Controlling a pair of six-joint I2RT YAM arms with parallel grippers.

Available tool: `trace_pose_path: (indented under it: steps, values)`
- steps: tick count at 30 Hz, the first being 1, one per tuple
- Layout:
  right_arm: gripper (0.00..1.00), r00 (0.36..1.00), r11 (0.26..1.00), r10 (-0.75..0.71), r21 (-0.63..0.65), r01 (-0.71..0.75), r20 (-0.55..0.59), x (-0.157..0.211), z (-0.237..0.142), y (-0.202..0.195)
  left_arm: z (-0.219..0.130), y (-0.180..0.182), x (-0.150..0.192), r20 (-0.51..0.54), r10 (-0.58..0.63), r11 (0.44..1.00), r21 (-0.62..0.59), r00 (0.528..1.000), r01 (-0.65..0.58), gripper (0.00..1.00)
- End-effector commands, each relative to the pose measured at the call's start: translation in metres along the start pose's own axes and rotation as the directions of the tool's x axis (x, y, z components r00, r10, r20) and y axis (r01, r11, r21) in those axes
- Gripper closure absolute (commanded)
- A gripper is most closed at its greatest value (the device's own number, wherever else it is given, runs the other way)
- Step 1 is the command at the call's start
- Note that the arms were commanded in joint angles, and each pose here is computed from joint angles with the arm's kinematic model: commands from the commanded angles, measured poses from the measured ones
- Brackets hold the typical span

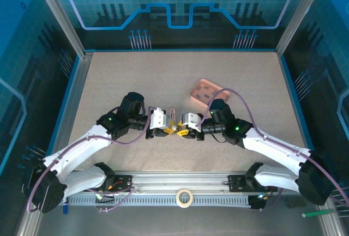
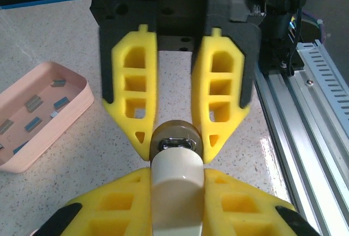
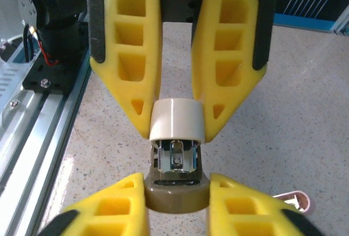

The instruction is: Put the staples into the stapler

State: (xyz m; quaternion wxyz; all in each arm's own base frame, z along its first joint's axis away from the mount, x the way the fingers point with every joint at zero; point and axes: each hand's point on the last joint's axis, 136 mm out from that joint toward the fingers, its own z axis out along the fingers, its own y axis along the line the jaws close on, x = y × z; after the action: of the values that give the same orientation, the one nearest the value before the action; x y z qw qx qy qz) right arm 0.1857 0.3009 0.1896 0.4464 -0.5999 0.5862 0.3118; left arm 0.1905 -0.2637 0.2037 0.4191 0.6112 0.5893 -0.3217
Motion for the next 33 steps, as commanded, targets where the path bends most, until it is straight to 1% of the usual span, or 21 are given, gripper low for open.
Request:
trace_pose_path:
  steps: [1, 4, 6, 8, 15, 23, 27, 33]
  values:
    - [0.58, 0.995, 0.994, 0.063, 0.081, -0.070, 0.083, -0.023, -0.008, -0.016, 0.000, -0.002, -0.006, 0.003, 0.018, 1.000, 0.017, 1.000, -0.018, 0.82]
    - [0.52, 0.978, 0.987, 0.131, 0.071, -0.144, 0.159, -0.027, -0.012, -0.012, -0.001, -0.001, -0.005, -0.001, 0.024, 1.000, 0.007, 1.000, -0.024, 0.82]
    - [0.52, 0.967, 0.983, 0.154, 0.072, -0.172, 0.203, -0.028, -0.014, -0.011, -0.001, -0.001, -0.005, 0.000, 0.023, 1.000, 0.007, 1.000, -0.023, 0.82]
    - [0.52, 0.960, 0.976, 0.180, 0.078, -0.201, 0.216, -0.025, -0.015, -0.013, 0.000, -0.001, -0.005, 0.003, 0.024, 1.000, 0.010, 1.000, -0.024, 0.82]
    - [0.54, 0.939, 0.952, 0.277, 0.070, -0.297, 0.205, -0.019, -0.010, -0.018, -0.001, -0.002, -0.007, 0.008, 0.025, 1.000, 0.013, 1.000, -0.025, 0.82]
    - [0.60, 0.894, 0.902, 0.394, 0.098, -0.421, 0.212, 0.008, -0.011, -0.028, -0.003, -0.003, -0.011, 0.025, 0.030, 0.999, 0.011, 0.999, -0.031, 0.83]
    - [0.62, 0.885, 0.883, 0.430, 0.119, -0.454, 0.179, 0.027, -0.007, -0.028, -0.004, -0.003, -0.014, 0.035, 0.035, 0.999, 0.009, 0.999, -0.035, 0.83]
    - [0.63, 0.870, 0.870, 0.470, 0.091, -0.485, 0.149, 0.039, 0.003, -0.023, -0.006, -0.003, -0.019, 0.059, 0.038, 0.999, -0.002, 0.998, -0.038, 0.83]
